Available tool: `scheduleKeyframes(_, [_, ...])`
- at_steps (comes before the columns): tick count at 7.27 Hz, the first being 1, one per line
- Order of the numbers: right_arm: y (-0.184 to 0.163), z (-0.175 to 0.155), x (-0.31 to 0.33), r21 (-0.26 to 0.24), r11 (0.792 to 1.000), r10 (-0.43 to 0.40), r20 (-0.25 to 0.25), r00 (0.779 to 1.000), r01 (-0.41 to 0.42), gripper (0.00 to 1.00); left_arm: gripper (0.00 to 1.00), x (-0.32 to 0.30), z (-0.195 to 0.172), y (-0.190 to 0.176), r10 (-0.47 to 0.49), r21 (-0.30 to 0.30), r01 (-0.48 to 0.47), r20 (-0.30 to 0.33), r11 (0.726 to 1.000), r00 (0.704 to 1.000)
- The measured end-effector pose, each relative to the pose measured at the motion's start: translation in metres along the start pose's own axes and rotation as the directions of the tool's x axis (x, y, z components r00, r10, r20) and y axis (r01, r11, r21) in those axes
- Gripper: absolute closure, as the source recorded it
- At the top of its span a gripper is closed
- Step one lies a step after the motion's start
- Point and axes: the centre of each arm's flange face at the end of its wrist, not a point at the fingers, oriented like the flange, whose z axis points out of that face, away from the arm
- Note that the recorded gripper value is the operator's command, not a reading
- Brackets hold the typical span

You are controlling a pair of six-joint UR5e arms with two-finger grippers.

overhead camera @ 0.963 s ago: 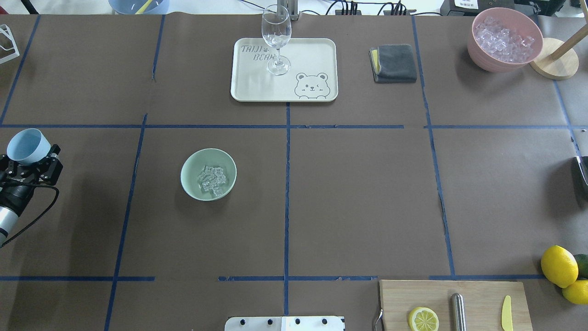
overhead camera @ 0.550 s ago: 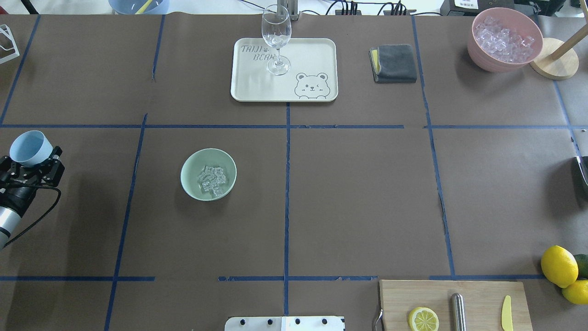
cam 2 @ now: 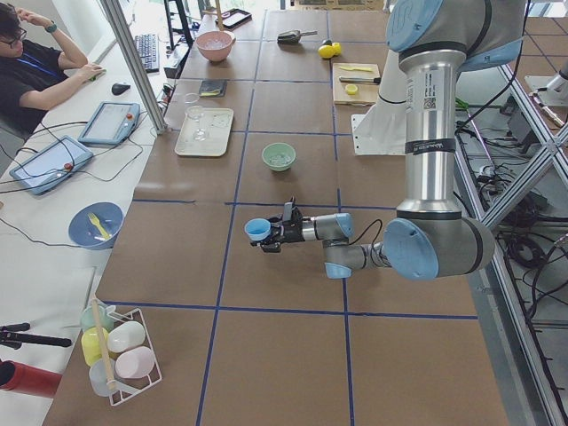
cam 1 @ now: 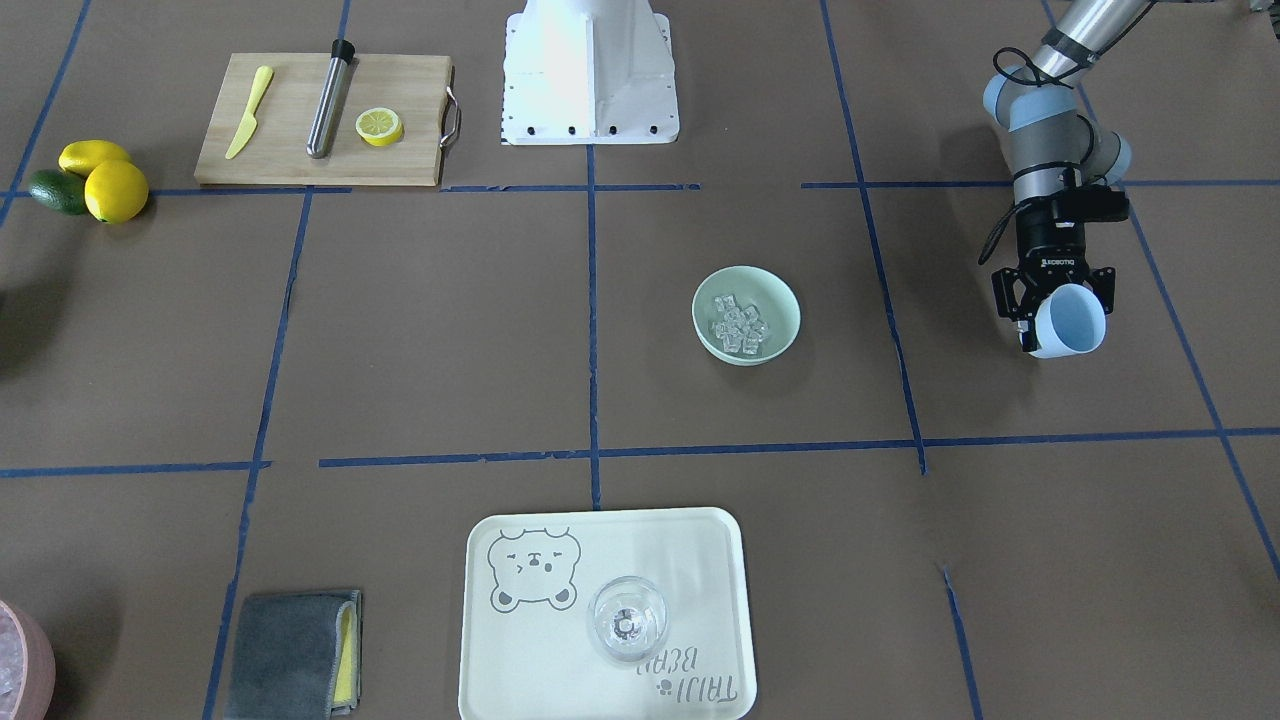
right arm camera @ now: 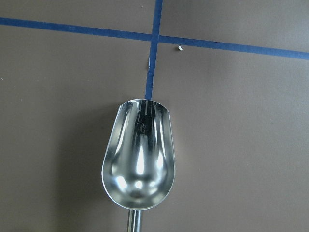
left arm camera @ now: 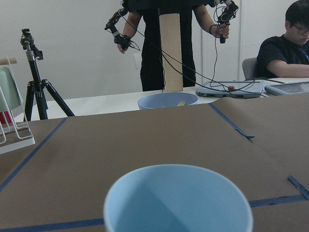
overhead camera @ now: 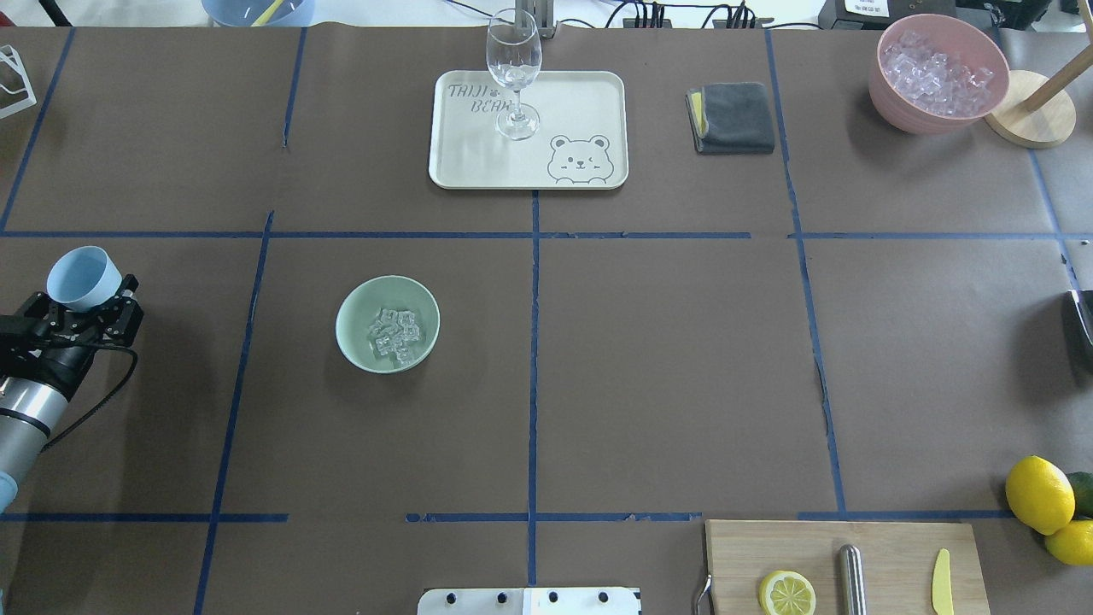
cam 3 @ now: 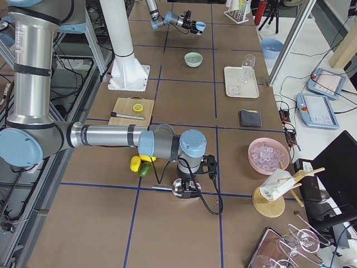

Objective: Pour ice into bowl

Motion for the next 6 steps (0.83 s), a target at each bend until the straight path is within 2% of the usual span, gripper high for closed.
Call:
scheduleKeyframes(1, [0.0, 0.0, 0.0, 0.0, 1.0, 0.0, 0.0, 1.0, 0.0, 0.0, 0.71, -0.0021, -0.0006, 0.0021, 0.005, -0.004, -0.005, 0.002, 1.0, 1.0])
scheduleKeyframes(2, [0.0, -0.0002, -0.0001, 0.0, 1.0, 0.0, 0.0, 1.0, 0.0, 0.0, 0.58, -0.0037, -0.0016, 0.0041, 0.009, -0.008, -0.009, 0.001, 1.0, 1.0])
scheduleKeyframes(3, [-0.0001, -0.0004, -0.0003, 0.001, 1.0, -0.001, 0.0, 1.0, 0.001, 0.0, 0.37, -0.005, -0.0029, 0.006, 0.012, -0.014, -0.012, -0.001, 1.0, 1.0])
scheduleKeyframes(4, [-0.0001, -0.0006, -0.0002, 0.002, 1.0, -0.001, 0.0, 1.0, 0.001, 0.0, 0.3, -0.0061, -0.0039, 0.0074, 0.015, -0.019, -0.015, -0.003, 1.0, 1.0])
scheduleKeyframes(5, [0.0, -0.0007, 0.0, 0.002, 1.0, -0.001, 0.0, 1.0, 0.001, 0.0, 0.15, -0.0071, -0.0047, 0.0082, 0.016, -0.022, -0.016, -0.005, 1.0, 1.0])
scheduleKeyframes(6, [0.0001, -0.0007, 0.0001, 0.002, 1.0, -0.001, 0.0, 1.0, 0.001, 0.0, 0.05, -0.0074, -0.0051, 0.0084, 0.015, -0.023, -0.016, -0.006, 1.0, 1.0])
